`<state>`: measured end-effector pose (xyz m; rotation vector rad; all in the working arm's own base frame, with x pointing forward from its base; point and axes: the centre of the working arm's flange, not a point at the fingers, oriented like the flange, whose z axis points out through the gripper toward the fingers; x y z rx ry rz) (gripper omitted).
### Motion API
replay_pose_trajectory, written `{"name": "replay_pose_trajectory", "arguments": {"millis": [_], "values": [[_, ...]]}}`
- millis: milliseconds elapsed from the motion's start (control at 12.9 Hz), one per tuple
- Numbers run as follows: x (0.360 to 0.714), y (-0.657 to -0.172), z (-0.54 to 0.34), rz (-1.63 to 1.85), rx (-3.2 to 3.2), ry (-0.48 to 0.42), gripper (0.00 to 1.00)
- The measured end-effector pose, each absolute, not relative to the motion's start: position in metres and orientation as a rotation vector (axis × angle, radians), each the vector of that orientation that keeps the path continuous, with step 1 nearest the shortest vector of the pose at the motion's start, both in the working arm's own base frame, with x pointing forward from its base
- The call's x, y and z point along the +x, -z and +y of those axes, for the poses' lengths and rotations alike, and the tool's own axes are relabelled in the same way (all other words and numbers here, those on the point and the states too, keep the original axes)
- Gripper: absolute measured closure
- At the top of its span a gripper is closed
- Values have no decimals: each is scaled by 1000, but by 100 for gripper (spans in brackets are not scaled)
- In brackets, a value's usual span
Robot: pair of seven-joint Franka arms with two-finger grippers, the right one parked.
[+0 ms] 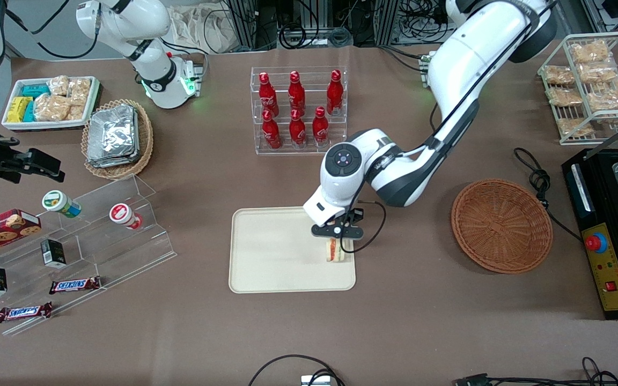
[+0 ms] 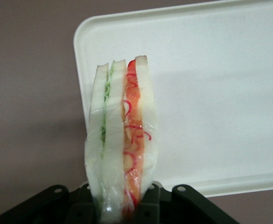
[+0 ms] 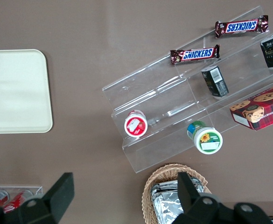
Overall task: Place sandwich from basket to tray
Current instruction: 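Lower the sandwich onto the tray and open the left gripper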
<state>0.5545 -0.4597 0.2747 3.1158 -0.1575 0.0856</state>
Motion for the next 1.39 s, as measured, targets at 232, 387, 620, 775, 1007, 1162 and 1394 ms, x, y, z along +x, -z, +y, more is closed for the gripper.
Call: {"name": "replay_pose_trajectory", "arguments": {"millis": [232,387,620,775,1007,1162,1394], "values": [[549,-237,-471,-164,3116,-84,82],[546,-213,-475,-171,3121,-50,82],[546,-211,-478,-172,3121,-51,78],[547,-211,-477,-170,3122,-51,70],[549,-209,-475,-163,3127,-52,39],[553,-212,-474,-149,3124,-64,19],[569,-236,-472,-86,3119,-111,0]]}}
